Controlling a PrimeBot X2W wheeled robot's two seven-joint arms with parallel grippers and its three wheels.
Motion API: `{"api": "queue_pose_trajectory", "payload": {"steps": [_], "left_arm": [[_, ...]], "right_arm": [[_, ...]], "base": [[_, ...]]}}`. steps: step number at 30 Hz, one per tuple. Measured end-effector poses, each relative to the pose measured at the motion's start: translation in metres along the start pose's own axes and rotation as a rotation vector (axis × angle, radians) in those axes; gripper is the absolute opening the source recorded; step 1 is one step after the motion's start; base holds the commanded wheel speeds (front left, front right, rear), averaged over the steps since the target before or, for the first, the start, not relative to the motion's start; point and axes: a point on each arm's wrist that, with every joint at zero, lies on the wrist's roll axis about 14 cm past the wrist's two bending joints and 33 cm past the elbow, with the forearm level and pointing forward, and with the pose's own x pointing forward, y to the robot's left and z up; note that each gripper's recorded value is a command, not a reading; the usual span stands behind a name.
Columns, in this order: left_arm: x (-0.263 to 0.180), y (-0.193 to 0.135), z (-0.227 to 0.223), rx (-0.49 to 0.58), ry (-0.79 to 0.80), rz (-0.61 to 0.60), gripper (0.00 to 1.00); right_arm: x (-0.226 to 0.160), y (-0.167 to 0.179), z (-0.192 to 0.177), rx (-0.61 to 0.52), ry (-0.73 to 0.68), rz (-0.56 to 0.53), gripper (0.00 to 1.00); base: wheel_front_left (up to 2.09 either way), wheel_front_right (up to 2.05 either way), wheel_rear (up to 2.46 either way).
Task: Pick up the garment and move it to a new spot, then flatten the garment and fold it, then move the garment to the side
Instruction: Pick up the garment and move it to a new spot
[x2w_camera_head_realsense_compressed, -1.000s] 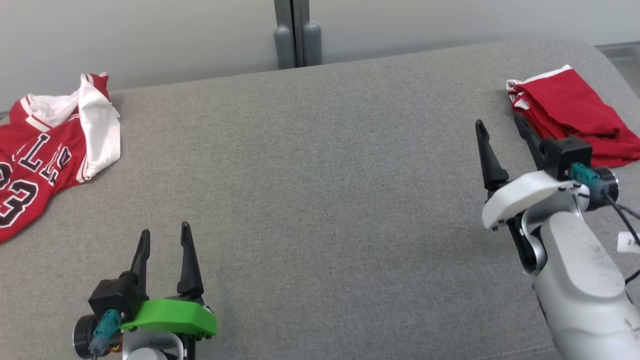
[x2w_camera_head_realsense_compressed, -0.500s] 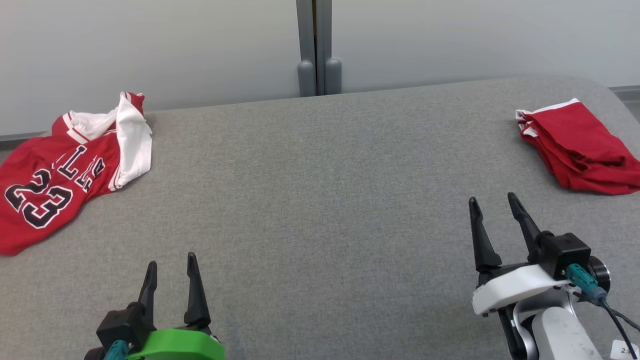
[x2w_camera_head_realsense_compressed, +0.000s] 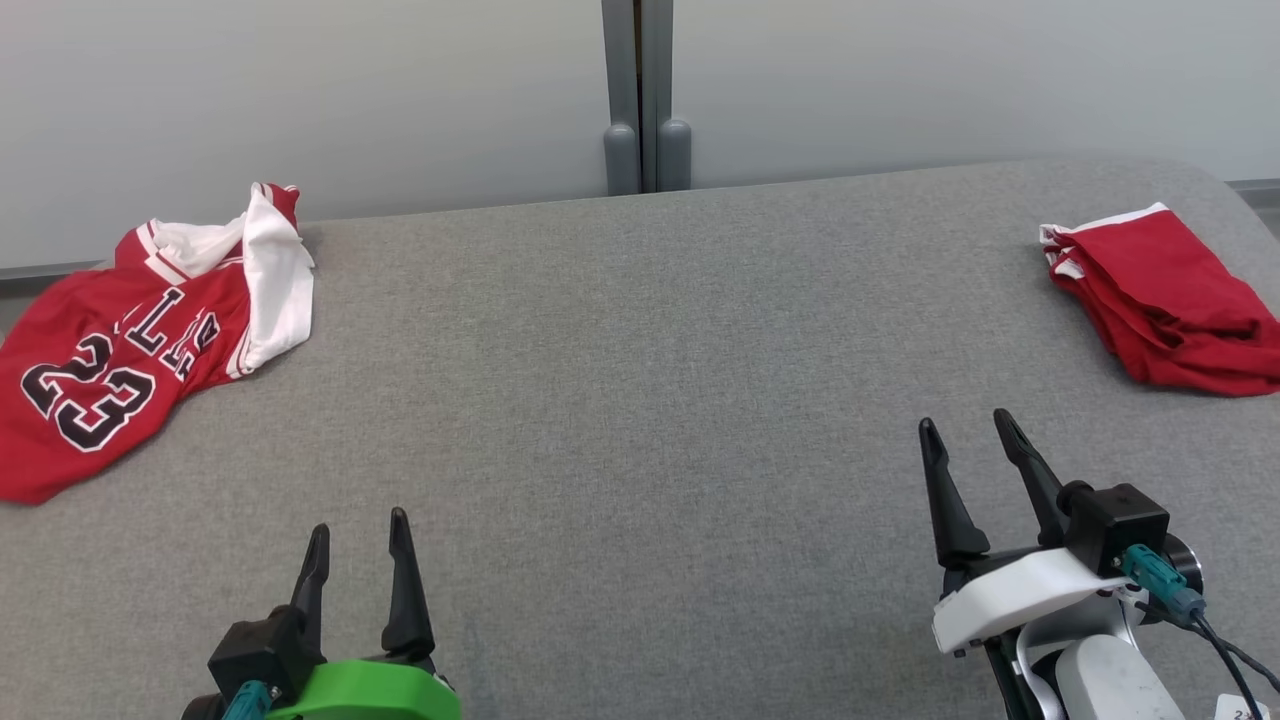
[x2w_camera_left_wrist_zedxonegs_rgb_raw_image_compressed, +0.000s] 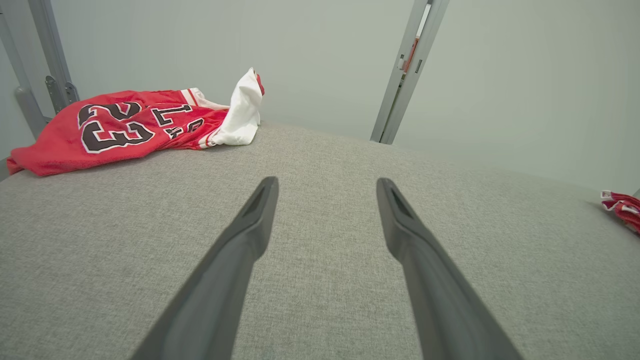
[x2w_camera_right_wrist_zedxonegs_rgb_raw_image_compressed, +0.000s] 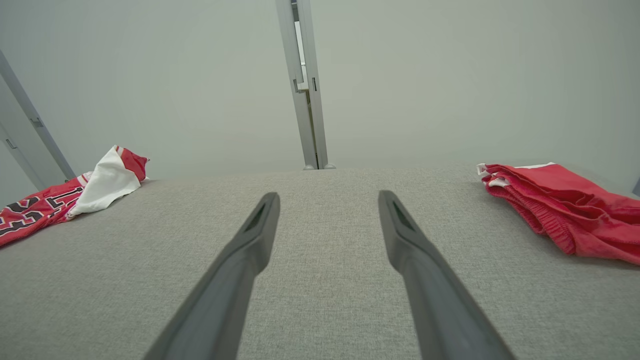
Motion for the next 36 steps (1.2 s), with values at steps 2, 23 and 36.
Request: {"api": "queue_pose_trajectory", "payload": {"steps": [2, 23, 36], "left_arm": [[-0.001, 0.001, -0.001, 0.000, 0.002, 0.002, 1.00], [-0.063, 0.092, 0.029, 0.039, -0.094, 0.296, 1.00], [-0.130, 0.149, 0.050, 0.043, -0.176, 0.547, 1.00]], "right_arm": [[0.000, 0.001, -0.001, 0.001, 0.005, 0.002, 1.00], [0.033, 0.114, -0.022, 0.061, 0.052, 0.331, 1.00], [0.037, 0.223, -0.034, 0.093, 0.091, 0.640, 1.00]], "base": [[0.00, 0.00, 0.00], [0.00, 0.00, 0.00], [0.00, 0.00, 0.00]]}}
